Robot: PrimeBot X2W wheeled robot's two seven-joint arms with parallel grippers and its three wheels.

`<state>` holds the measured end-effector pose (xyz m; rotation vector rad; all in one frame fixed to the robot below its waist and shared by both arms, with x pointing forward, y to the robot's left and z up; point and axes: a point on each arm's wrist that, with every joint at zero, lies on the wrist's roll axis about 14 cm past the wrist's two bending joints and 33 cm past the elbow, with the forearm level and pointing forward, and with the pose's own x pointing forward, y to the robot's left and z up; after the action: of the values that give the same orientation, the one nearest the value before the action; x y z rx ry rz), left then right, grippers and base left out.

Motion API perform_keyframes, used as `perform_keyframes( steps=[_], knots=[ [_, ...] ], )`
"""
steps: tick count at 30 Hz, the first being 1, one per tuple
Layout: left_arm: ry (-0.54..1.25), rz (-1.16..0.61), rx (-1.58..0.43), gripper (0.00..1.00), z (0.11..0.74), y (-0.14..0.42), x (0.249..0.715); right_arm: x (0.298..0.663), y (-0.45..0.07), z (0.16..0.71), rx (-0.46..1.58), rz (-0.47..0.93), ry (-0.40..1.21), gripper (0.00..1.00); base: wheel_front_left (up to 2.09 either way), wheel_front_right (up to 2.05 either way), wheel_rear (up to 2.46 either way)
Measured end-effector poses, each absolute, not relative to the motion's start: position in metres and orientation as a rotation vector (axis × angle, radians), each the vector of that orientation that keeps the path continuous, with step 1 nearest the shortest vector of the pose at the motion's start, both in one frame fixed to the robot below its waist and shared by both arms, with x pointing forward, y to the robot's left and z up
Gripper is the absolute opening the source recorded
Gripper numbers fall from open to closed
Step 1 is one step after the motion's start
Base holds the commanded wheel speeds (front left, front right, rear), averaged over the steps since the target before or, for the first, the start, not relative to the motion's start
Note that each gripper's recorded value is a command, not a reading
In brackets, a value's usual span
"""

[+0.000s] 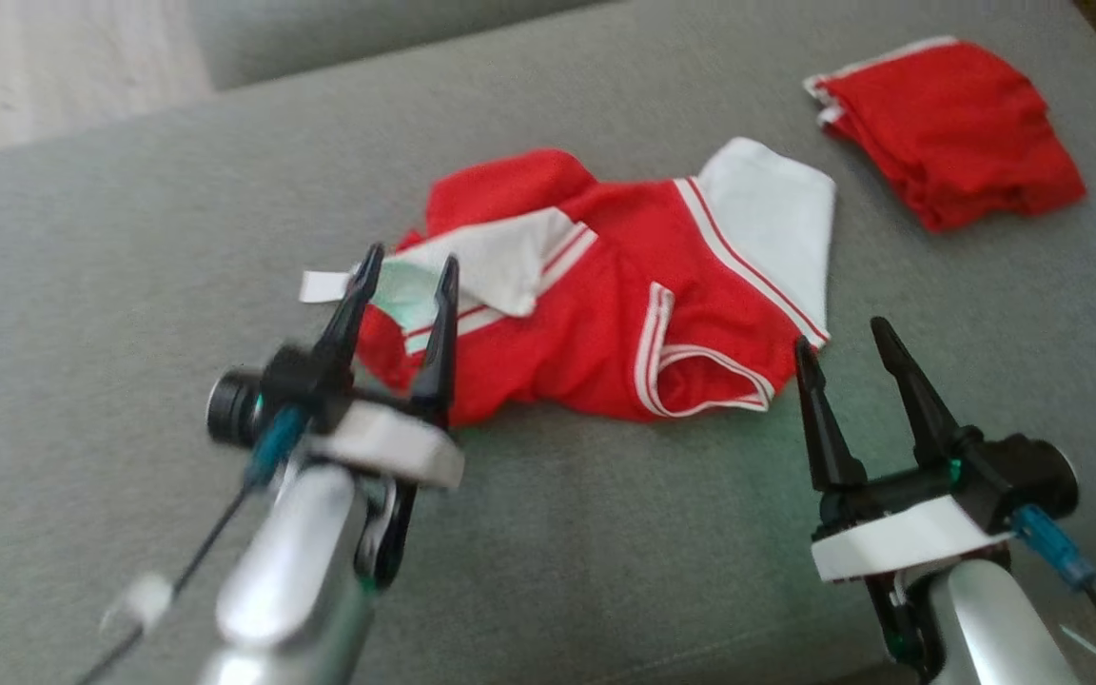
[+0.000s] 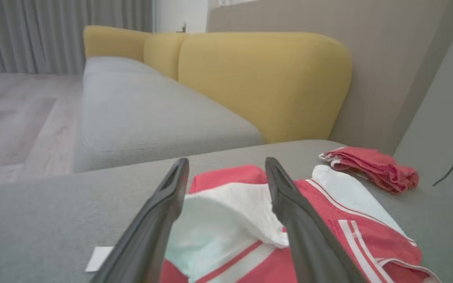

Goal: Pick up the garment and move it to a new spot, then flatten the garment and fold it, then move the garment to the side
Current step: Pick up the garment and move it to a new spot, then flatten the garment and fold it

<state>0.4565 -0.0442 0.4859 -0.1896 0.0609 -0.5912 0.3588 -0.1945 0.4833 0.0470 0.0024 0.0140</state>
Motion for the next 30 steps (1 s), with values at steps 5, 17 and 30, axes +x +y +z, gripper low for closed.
perform_keyframes(
  steps=[5,17,30],
  knots=[
    [0.033,-0.43,-0.19,1.0,0.486,0.012,0.409,0.341,-0.191,0.479,0.074,0.016,0.011,1.0,0.0,0.0,0.0],
    [-0.054,-0.145,-0.151,1.0,0.505,0.105,0.322,0.32,-0.154,0.488,0.088,0.14,-0.026,1.0,0.0,0.0,0.0],
    [-0.061,-0.097,-0.147,1.0,0.504,0.12,0.306,0.311,-0.142,0.483,0.101,0.173,-0.012,1.0,0.0,0.0,0.0]
  ],
)
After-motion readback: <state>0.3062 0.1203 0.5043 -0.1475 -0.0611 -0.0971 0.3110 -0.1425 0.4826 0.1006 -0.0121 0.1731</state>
